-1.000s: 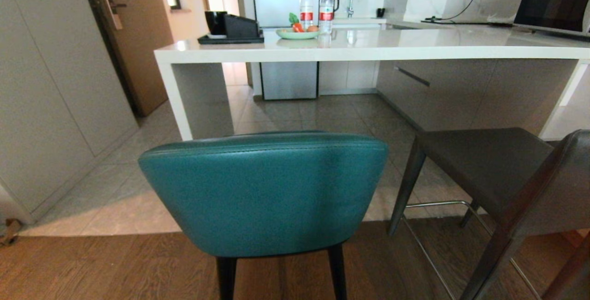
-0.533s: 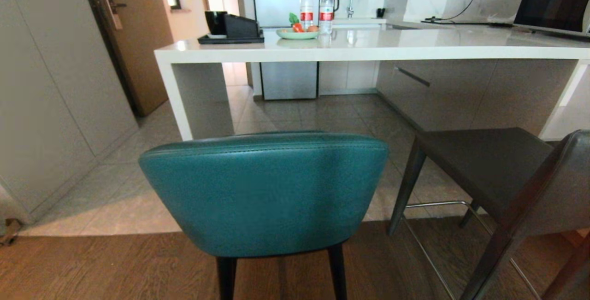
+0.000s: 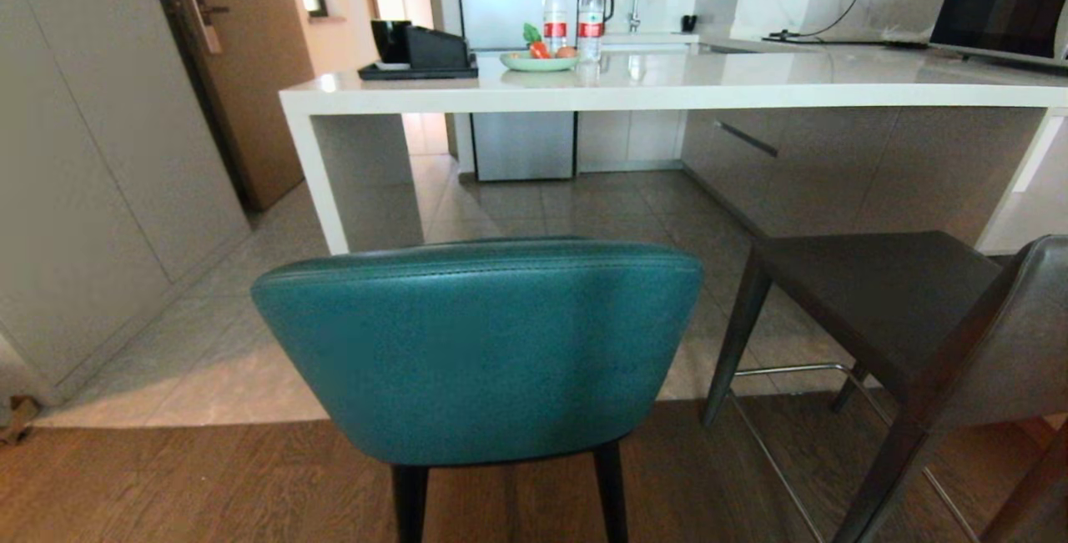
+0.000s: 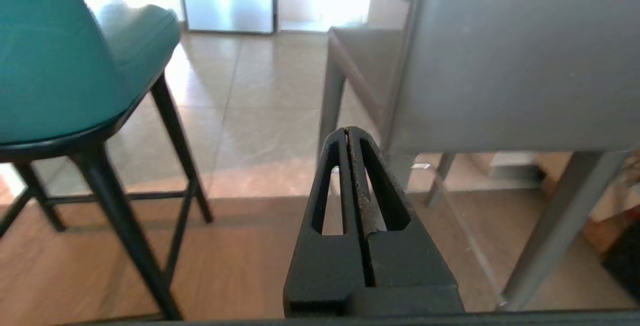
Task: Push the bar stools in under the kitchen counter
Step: Push the gray chair back under the dining table
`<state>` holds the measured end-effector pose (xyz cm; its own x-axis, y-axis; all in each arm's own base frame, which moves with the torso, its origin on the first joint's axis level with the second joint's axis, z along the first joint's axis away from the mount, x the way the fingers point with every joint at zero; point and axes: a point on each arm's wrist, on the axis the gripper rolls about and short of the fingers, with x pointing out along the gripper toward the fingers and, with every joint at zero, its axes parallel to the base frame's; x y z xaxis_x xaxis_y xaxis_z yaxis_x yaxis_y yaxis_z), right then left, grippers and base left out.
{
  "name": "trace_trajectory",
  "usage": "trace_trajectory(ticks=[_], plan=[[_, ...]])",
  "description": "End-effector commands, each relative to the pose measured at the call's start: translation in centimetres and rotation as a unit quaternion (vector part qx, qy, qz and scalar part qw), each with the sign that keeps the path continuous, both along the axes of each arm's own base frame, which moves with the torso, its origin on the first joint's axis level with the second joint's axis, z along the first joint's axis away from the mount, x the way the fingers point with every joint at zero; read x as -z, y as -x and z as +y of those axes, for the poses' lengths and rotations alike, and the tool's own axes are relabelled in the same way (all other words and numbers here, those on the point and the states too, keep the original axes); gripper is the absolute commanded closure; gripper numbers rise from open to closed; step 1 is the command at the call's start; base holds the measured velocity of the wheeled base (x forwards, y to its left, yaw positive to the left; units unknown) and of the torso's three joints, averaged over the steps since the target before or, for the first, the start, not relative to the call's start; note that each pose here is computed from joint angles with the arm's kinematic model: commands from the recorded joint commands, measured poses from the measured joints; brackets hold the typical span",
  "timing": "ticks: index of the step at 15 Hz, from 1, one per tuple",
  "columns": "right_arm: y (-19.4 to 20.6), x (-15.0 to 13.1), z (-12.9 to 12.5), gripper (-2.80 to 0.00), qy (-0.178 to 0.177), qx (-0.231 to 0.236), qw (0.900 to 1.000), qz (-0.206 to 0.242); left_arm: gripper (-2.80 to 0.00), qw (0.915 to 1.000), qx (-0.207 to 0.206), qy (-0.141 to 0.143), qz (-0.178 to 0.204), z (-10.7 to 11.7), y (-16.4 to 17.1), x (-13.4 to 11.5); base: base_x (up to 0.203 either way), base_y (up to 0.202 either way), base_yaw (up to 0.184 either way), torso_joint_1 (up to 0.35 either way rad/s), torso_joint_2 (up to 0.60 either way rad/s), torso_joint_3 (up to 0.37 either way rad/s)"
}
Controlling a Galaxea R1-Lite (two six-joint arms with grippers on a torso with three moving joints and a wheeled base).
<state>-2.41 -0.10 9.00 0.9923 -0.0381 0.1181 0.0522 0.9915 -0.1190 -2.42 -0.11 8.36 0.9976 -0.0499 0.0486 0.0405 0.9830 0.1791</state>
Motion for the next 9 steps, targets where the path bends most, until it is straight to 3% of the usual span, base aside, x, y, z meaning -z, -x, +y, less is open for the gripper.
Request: trace_trajectory(ticks=[1, 3, 4, 5, 6, 8, 9], plan=[[-0.1, 0.4, 0.0, 0.00, -0.015, -0.002, 1.000, 0.004, 0.00, 0.9990, -0.015, 0.036, 0.019, 0.1, -0.1, 0.7, 0.000, 0.000, 0.000, 0.000, 0.00, 0.000], [-0.1, 0.5, 0.0, 0.00, -0.076, -0.007, 0.997, 0.011, 0.00, 0.9967, -0.026, 0.071, 0.031, 0.1, -0.1, 0.8, 0.000, 0.000, 0.000, 0.000, 0.00, 0.000], [0.0, 0.8, 0.0, 0.00, -0.095, -0.007, 0.995, 0.033, 0.00, 0.9964, -0.028, 0.073, 0.032, 0.1, -0.1, 0.8, 0.000, 0.000, 0.000, 0.000, 0.00, 0.000], [0.0, 0.8, 0.0, 0.00, -0.094, -0.009, 0.995, 0.041, 0.00, 0.9971, -0.027, 0.066, 0.029, 0.1, -0.1, 0.8, 0.000, 0.000, 0.000, 0.000, 0.00, 0.000], [0.0, 0.9, 0.0, 0.00, -0.068, -0.015, 0.997, 0.040, 0.00, 0.9972, -0.026, 0.064, 0.029, 0.1, -0.1, 0.8, 0.000, 0.000, 0.000, 0.000, 0.00, 0.000], [-0.2, 1.6, 0.1, 0.00, -0.015, -0.031, 0.997, 0.065, 0.00, 0.9954, -0.025, 0.088, 0.029, 0.1, -0.1, 0.8, 0.000, 0.000, 0.000, 0.000, 0.00, 0.000], [-0.2, 1.6, 0.2, 0.00, -0.017, -0.035, 0.997, 0.065, 0.00, 0.9954, -0.026, 0.088, 0.028, 0.1, -0.1, 0.8, 0.000, 0.000, 0.000, 0.000, 0.00, 0.000]])
